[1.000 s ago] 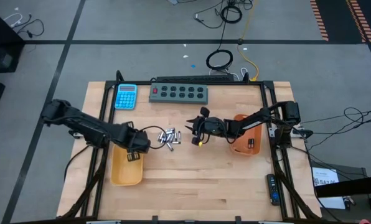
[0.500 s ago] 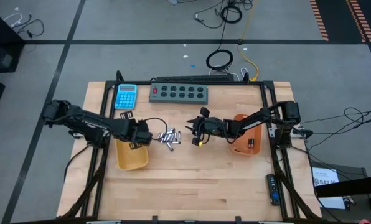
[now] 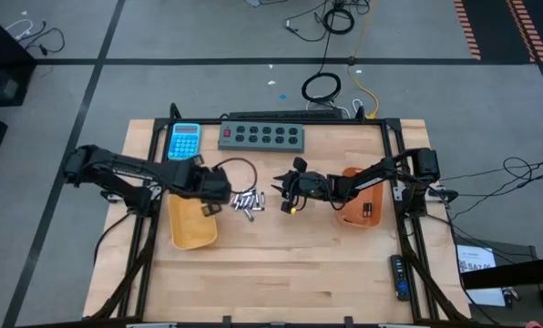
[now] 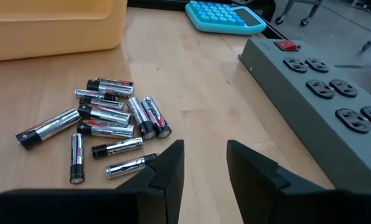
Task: Sort batteries
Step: Put the white battery into the yellow bin
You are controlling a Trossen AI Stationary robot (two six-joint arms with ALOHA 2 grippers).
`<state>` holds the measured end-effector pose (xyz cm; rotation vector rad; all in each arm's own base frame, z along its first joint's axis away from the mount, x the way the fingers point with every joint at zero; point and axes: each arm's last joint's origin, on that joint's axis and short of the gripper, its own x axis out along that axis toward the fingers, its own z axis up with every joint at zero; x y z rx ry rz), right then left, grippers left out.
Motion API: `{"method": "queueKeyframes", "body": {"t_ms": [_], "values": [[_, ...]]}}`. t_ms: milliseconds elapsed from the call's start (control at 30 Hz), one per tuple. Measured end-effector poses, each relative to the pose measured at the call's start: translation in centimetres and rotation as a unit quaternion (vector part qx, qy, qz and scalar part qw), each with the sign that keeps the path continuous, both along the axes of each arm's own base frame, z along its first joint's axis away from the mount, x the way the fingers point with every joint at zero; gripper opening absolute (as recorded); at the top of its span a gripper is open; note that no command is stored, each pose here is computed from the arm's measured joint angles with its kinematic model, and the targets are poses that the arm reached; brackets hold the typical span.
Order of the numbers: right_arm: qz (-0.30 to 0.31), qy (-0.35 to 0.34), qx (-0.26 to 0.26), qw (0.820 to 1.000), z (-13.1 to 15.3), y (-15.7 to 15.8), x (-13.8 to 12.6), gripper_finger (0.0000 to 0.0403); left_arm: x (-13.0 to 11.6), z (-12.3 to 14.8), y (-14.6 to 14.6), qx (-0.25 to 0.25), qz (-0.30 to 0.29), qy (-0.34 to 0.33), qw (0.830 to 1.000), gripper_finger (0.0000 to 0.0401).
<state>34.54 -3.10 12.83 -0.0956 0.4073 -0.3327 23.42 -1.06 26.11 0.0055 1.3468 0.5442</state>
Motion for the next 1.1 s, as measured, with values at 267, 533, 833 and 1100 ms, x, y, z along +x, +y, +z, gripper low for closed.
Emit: {"method": "queueKeyframes", "body": {"t_ms": [267, 533, 833, 1100], "values": [[0.003, 0.011, -0.001, 1.0, -0.2, 0.1, -0.1, 0.0111, 3.3, -0.9, 0.3, -0.073, -0.069, -0.121, 0.988, 0.016], [0.001, 0.031, -0.005, 1.0, 0.0, 0.0, -0.4, 0.0111, 6.3, -2.6, -0.5, -0.108, -0.156, -0.158, 0.969, 0.0228], [-0.057, -0.007, -0.028, 0.998, 2.1, -0.4, -2.2, 0.0111, 7.7, -6.7, -0.7, -0.115, -0.158, -0.08, 0.978, 0.0239], [-0.139, -0.061, -0.053, 0.987, 1.1, -1.2, -4.7, 0.0111, 8.1, -8.4, -1.1, -0.098, -0.241, -0.026, 0.965, 0.0208]]}}
